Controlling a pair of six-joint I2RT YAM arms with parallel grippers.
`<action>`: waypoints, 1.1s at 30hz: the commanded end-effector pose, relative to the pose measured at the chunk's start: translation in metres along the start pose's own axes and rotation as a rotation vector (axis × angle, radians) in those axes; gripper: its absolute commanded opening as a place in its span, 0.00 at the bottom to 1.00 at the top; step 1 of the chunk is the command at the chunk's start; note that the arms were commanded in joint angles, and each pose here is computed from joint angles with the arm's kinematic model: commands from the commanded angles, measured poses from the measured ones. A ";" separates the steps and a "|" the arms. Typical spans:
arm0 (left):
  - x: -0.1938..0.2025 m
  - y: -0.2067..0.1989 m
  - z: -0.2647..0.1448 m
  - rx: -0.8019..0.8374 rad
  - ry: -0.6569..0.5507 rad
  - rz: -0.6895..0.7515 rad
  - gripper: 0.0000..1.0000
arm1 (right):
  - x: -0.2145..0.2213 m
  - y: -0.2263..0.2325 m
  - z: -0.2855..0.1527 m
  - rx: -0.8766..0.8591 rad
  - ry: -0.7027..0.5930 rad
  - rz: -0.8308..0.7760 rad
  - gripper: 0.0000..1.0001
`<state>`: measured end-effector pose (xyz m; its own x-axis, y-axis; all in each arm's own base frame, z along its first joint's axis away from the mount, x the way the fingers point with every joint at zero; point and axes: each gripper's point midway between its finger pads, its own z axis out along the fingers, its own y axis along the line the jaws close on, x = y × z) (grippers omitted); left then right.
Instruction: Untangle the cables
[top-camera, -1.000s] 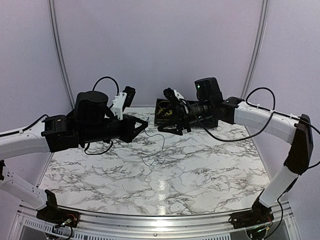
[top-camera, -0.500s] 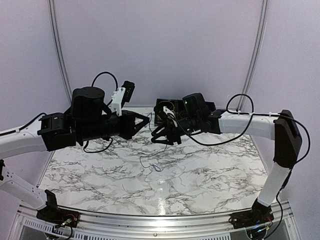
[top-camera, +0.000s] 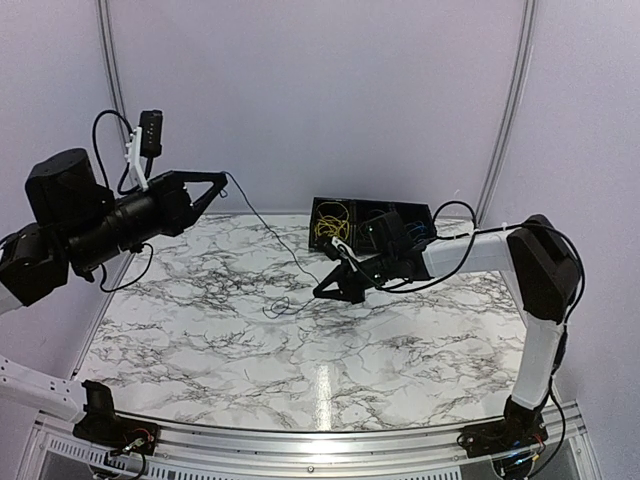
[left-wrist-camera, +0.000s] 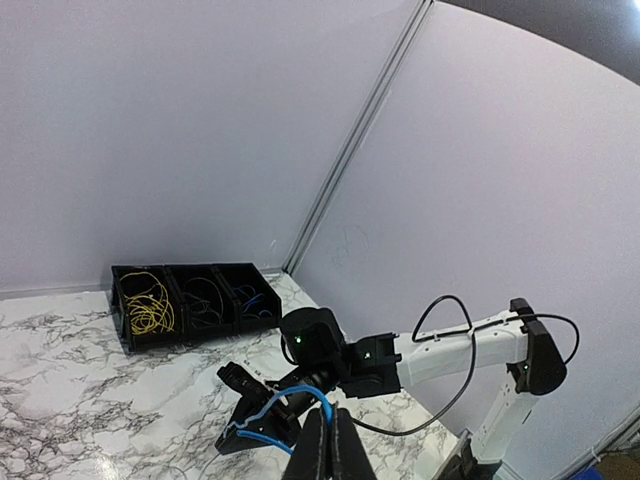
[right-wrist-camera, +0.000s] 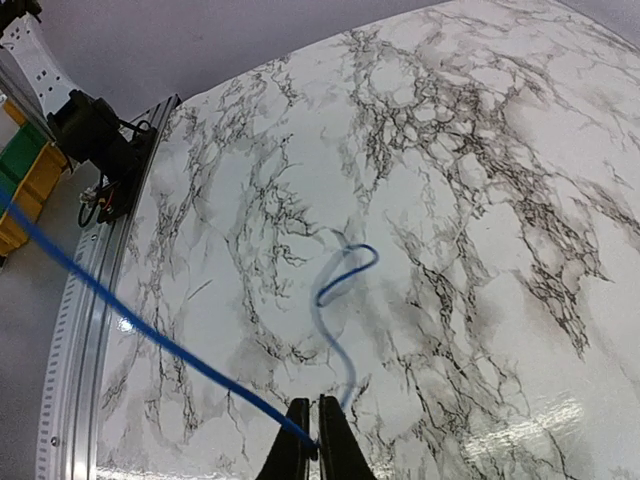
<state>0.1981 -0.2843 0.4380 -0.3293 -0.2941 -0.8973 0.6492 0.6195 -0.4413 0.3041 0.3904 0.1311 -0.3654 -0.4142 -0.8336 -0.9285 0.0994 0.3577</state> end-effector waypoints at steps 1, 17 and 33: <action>-0.030 0.002 -0.019 -0.021 -0.096 -0.024 0.00 | 0.002 -0.025 -0.003 0.061 -0.014 0.035 0.06; 0.007 0.015 -0.002 -0.067 -0.010 -0.029 0.00 | 0.000 -0.056 -0.026 0.169 -0.026 0.050 0.04; 0.091 0.032 0.049 -0.104 0.151 -0.009 0.00 | -0.079 0.022 -0.067 0.021 -0.145 -0.107 0.56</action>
<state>0.2225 -0.3138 0.3327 -0.4457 -0.1793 -0.8770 0.5448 0.7231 -0.4247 0.3293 0.3585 0.1516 -0.4153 -0.3773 -0.8277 -0.9096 0.1845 0.3723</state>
